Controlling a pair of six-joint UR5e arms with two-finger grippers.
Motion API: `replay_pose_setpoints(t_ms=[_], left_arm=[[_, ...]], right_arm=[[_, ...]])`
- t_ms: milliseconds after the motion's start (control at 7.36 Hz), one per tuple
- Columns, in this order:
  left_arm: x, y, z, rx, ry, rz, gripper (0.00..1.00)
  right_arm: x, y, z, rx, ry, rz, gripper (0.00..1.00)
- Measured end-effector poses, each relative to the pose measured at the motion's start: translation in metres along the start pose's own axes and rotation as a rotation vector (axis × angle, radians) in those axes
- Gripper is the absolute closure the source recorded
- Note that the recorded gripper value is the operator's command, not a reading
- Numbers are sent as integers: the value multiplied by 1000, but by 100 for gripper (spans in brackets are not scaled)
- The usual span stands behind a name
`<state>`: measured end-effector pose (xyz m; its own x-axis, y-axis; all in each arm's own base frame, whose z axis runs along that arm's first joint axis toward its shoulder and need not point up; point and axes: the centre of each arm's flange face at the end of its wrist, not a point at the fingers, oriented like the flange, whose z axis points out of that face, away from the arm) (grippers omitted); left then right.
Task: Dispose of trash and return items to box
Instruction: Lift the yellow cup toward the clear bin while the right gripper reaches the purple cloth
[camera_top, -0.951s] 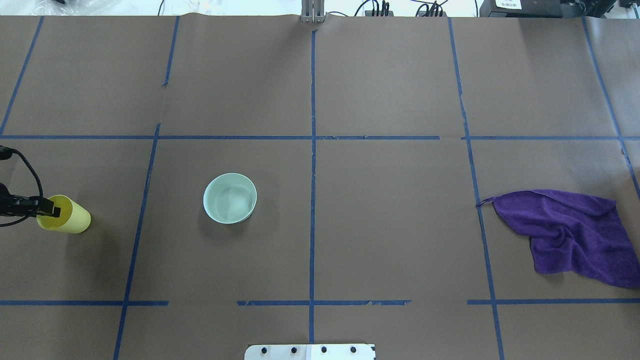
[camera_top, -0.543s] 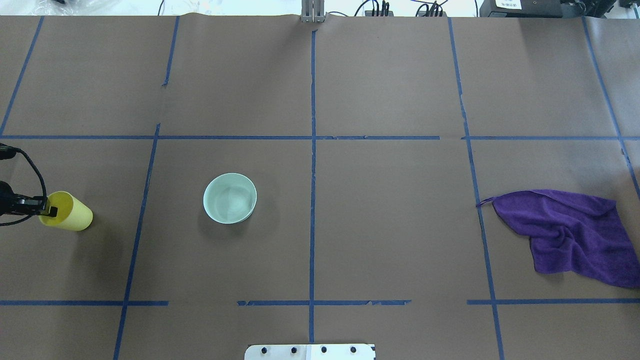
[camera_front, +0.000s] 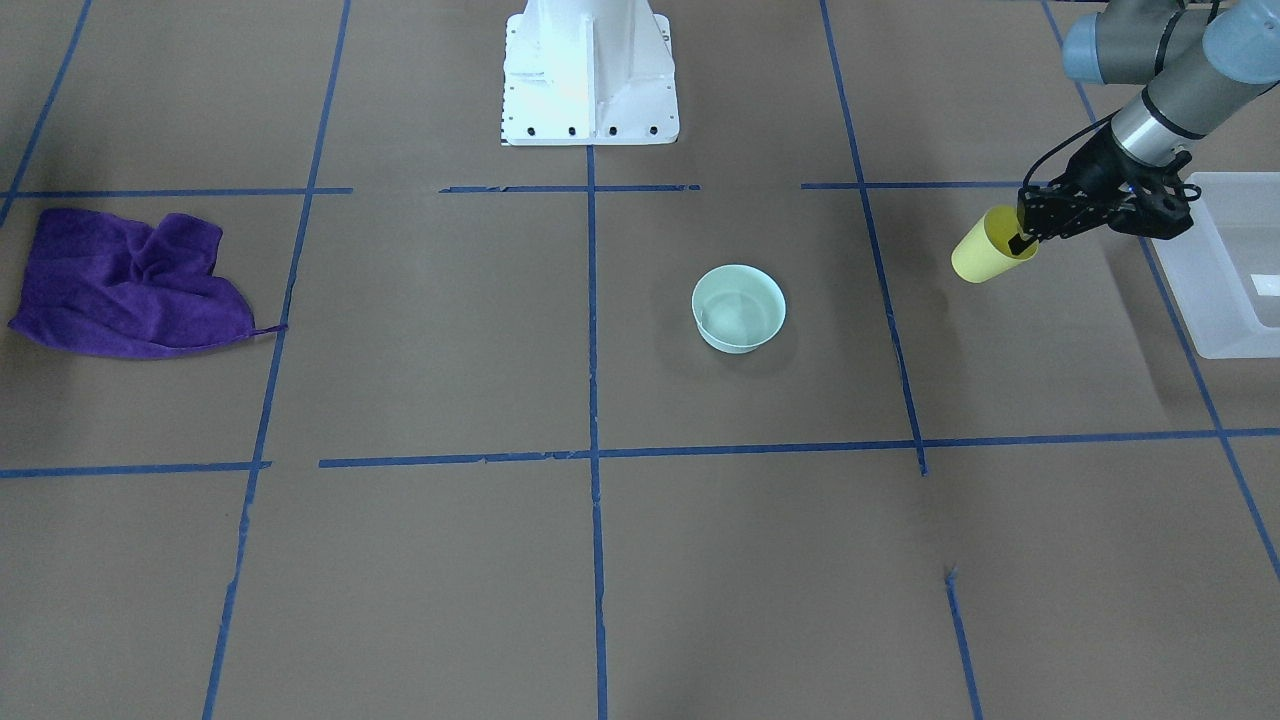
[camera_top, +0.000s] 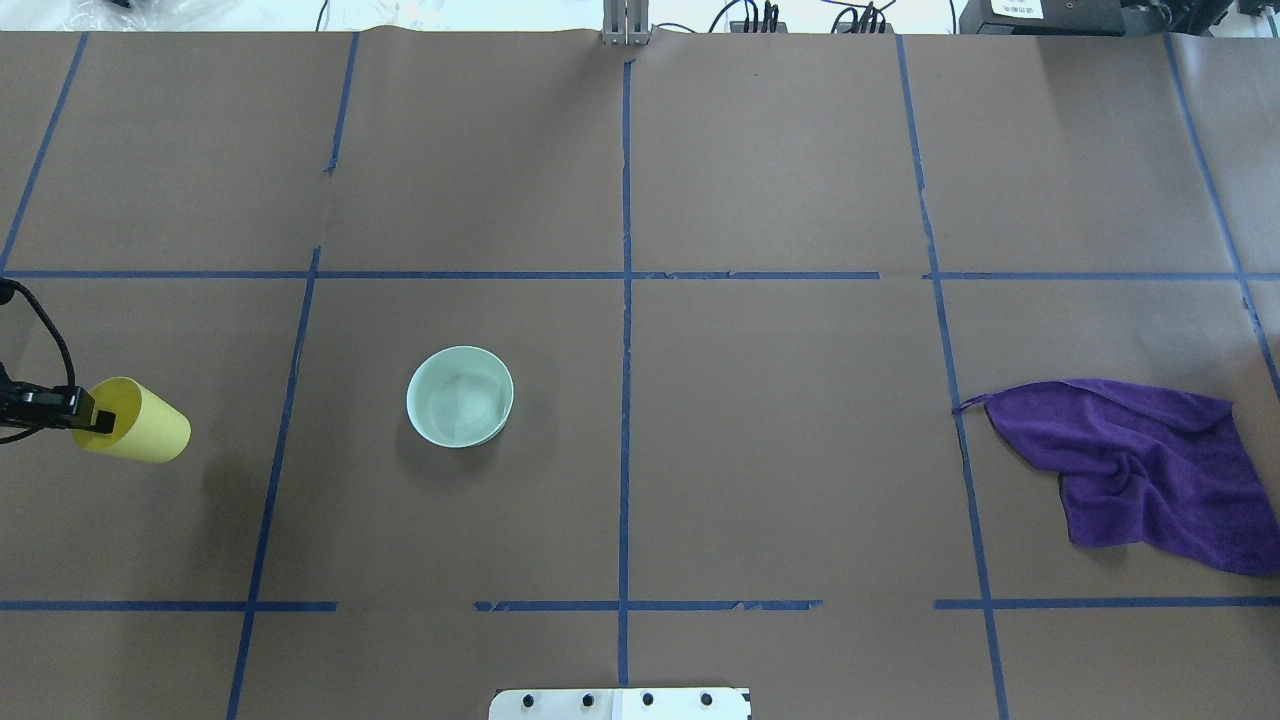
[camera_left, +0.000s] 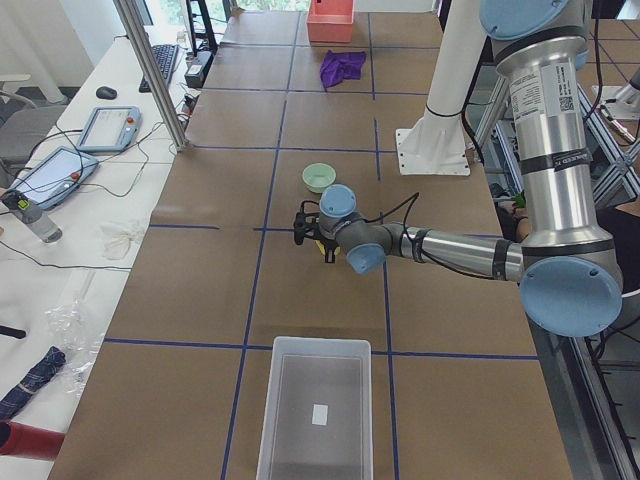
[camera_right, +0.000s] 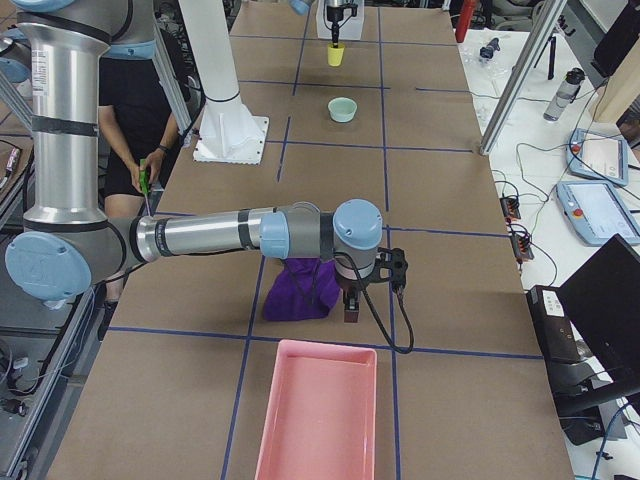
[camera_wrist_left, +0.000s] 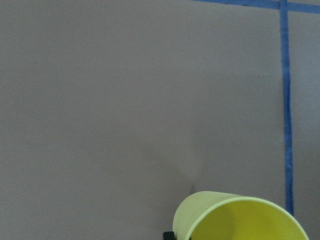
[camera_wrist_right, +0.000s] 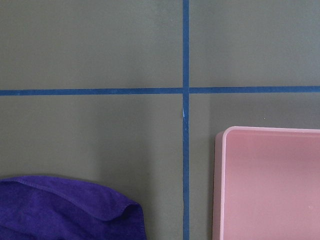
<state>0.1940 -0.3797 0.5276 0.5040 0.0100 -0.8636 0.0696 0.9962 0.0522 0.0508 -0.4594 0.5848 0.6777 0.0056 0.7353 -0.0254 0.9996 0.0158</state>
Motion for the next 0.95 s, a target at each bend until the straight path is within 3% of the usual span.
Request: replay_pose_setpoints(t_ms=[136,679,951], left_arm=[[2,-5,-14,14,13,-10,100],[21,-18,-44,18,-42,-5,100],[22,-38,-62,43,-88,41,100]], right_arm=[[-16,-3,9,-2,-2,-15,0],[-85,9,56,112,-50,-62,0],[-115,25,92,131,-23,-149,0]])
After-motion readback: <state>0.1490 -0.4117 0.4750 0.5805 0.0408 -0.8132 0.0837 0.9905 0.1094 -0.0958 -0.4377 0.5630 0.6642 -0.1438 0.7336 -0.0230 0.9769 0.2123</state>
